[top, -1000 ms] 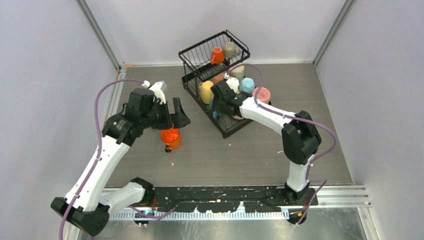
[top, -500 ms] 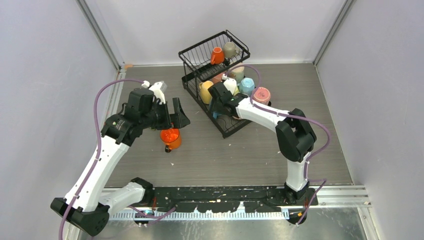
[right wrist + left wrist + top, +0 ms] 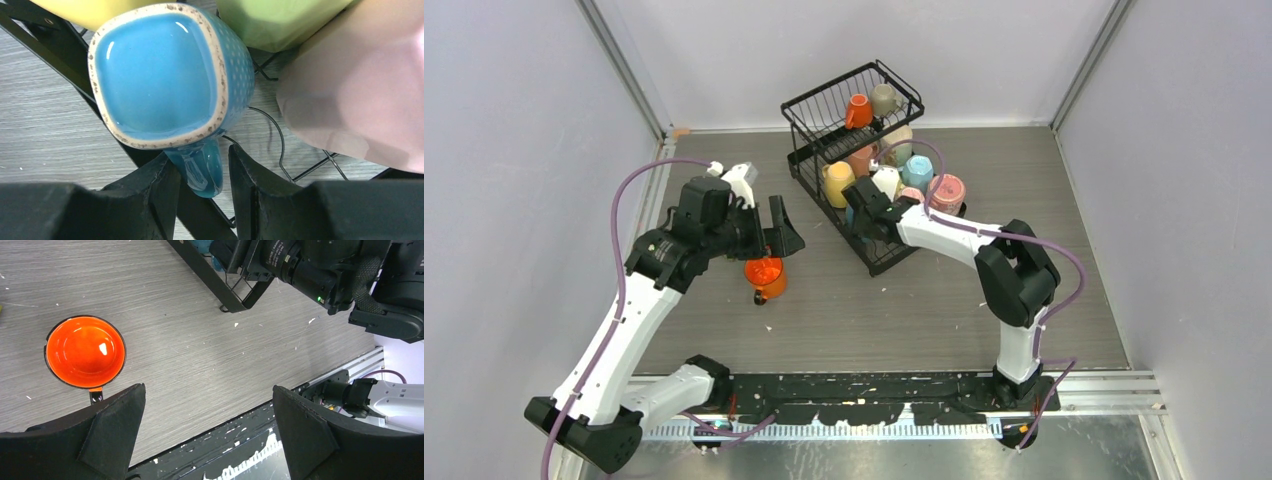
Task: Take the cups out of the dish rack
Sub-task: Unload the cup from the dish rack, then place the cup at the center of the board.
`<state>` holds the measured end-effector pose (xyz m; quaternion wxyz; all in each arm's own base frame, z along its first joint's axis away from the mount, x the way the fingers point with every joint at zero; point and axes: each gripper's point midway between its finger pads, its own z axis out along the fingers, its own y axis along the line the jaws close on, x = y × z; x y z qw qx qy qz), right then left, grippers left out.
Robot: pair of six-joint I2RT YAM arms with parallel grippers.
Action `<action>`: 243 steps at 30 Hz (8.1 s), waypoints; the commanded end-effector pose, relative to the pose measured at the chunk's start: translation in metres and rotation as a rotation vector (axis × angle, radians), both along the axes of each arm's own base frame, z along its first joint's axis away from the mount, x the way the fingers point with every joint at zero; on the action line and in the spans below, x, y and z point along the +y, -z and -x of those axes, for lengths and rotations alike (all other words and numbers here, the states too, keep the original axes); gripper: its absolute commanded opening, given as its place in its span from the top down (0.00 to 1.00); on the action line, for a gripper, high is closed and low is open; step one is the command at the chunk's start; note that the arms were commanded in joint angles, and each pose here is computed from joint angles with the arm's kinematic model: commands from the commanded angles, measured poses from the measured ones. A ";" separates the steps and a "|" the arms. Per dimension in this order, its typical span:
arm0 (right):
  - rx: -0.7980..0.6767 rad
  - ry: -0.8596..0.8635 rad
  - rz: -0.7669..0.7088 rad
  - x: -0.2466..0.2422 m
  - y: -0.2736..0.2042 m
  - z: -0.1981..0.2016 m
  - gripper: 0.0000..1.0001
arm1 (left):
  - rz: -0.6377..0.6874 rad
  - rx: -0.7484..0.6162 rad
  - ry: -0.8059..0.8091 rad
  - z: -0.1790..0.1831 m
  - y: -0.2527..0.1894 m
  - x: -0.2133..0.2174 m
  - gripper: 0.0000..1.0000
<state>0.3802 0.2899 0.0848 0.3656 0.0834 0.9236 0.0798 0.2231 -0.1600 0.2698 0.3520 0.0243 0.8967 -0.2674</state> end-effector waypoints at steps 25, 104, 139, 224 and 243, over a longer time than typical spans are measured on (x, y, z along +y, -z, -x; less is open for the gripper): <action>-0.054 -0.110 0.060 0.005 -0.005 -0.008 0.66 | 0.054 0.006 0.021 -0.001 0.000 -0.009 0.00; -0.157 -0.285 -0.110 -0.008 -0.134 0.057 0.99 | 0.325 0.022 -0.073 -0.034 -0.003 -0.044 0.00; -0.187 -0.621 -1.042 0.048 -0.294 0.126 0.99 | 1.051 0.021 0.095 -0.053 -0.116 -0.091 0.20; -0.218 -0.087 -0.338 -0.105 -0.178 0.123 0.00 | -0.364 0.229 0.103 -0.042 0.120 -0.093 1.00; -0.188 -0.109 -0.333 -0.098 -0.169 0.122 0.00 | -0.507 0.315 0.104 -0.043 0.172 -0.081 1.00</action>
